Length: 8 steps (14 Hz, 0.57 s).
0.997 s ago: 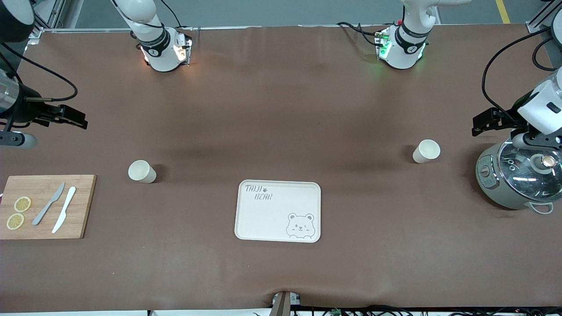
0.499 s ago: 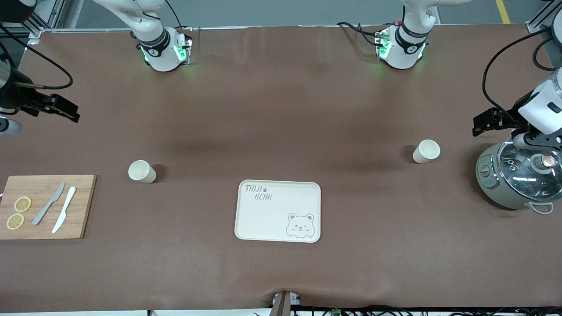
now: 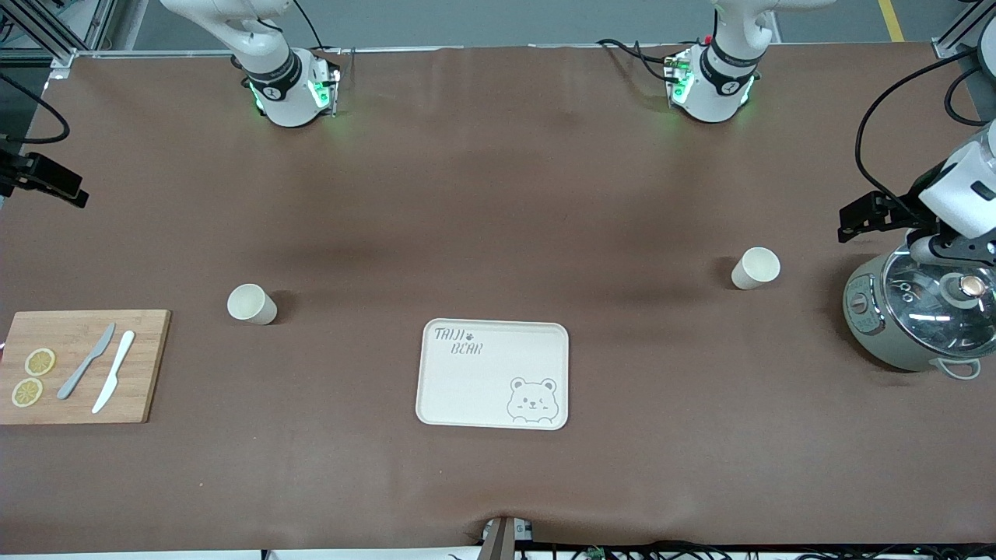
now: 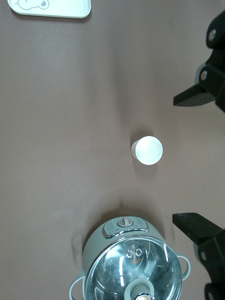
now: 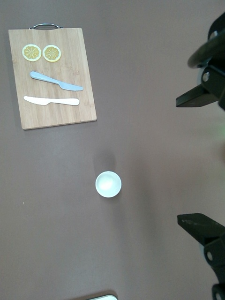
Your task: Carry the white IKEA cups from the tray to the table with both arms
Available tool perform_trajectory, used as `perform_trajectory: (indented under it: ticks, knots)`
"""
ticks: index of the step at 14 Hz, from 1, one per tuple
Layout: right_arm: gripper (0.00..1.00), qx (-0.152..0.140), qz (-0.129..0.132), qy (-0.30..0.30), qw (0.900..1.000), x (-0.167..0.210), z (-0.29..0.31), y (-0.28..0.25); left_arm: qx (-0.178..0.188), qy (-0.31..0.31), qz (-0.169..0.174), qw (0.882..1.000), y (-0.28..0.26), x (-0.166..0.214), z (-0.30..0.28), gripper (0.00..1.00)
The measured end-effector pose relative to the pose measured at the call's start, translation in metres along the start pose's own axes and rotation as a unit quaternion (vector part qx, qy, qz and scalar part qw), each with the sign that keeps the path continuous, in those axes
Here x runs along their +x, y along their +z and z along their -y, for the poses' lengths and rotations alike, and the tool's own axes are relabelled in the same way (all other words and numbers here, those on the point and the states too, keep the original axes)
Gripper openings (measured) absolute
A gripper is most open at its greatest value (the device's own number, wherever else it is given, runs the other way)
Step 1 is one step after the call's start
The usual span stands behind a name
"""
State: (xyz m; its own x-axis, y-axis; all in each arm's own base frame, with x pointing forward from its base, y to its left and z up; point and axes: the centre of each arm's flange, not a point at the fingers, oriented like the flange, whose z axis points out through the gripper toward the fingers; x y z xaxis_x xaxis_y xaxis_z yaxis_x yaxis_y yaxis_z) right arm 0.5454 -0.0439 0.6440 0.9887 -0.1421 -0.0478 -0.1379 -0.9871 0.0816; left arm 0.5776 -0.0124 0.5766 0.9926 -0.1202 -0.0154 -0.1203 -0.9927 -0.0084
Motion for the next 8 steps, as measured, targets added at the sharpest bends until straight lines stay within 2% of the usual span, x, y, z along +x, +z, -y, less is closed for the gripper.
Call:
perform_trajectory:
  ticks: [8]
  knots:
    - [1.00, 0.001, -0.005, -0.005, 1.000, -0.008, -0.011, 0.004, 0.000, 0.000, -0.001, 1.000, 0.000, 0.000, 0.000, 1.00]
